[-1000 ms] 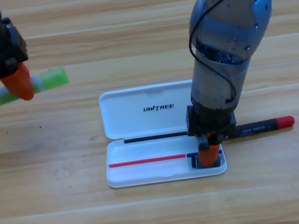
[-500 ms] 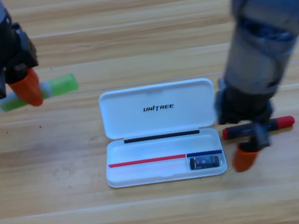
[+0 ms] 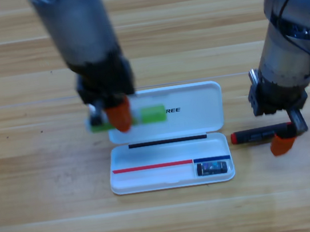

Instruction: Clean up eraser and pencils

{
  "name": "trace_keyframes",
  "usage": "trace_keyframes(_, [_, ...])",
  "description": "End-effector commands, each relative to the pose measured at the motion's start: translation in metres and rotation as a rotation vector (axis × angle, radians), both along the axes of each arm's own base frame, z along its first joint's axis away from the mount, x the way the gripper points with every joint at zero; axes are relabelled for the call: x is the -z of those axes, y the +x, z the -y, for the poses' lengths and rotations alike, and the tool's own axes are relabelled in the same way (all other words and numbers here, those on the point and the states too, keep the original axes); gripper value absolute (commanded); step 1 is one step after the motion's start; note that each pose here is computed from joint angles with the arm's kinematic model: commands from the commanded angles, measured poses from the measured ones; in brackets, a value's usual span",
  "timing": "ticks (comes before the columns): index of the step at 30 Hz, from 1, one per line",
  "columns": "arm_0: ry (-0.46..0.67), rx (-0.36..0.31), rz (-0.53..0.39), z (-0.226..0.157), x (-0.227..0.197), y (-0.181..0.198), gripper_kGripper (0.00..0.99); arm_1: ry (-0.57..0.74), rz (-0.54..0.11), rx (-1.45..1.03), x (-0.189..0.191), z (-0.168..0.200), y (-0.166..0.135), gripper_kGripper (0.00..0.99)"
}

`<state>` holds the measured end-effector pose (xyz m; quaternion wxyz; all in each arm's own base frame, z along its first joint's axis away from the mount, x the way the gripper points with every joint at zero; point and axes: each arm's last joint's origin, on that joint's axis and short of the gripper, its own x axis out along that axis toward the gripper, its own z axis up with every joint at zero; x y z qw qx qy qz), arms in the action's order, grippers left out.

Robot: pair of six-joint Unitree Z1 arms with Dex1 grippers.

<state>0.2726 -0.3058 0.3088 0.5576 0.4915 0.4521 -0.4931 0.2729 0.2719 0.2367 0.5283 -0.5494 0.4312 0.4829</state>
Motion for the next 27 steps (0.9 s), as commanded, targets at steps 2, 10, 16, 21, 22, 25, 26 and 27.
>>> trace_keyframes(2, [0.090,0.045,-0.108,0.038,0.066,0.008,0.000,-0.060,-0.042,0.049,0.047,0.010,0.040,0.986])
trace_keyframes(10, [0.107,0.033,-0.140,0.044,0.084,0.015,0.000,-0.073,-0.055,0.035,0.062,0.008,0.053,0.928])
trace_keyframes(16, [0.114,-0.001,-0.169,0.042,0.093,0.019,0.000,-0.082,-0.069,0.025,0.073,0.003,0.059,0.811])
trace_keyframes(21, [0.116,-0.005,-0.205,0.040,0.101,0.019,0.000,-0.102,-0.086,0.013,0.083,0.002,0.060,0.652])
trace_keyframes(22, [0.117,-0.007,-0.210,0.040,0.103,0.019,0.000,-0.104,-0.088,0.010,0.084,0.002,0.061,0.561])
trace_keyframes(25, [0.117,-0.008,-0.225,0.040,0.107,0.020,0.000,-0.102,-0.095,0.005,0.085,0.002,0.061,0.272])
trace_keyframes(26, [0.117,-0.008,-0.229,0.040,0.108,0.020,0.000,-0.100,-0.097,0.003,0.085,0.002,0.061,0.149])
trace_keyframes(27, [0.116,-0.008,-0.230,0.040,0.108,0.020,0.000,-0.099,-0.098,-0.002,0.085,0.002,0.061,0.029])
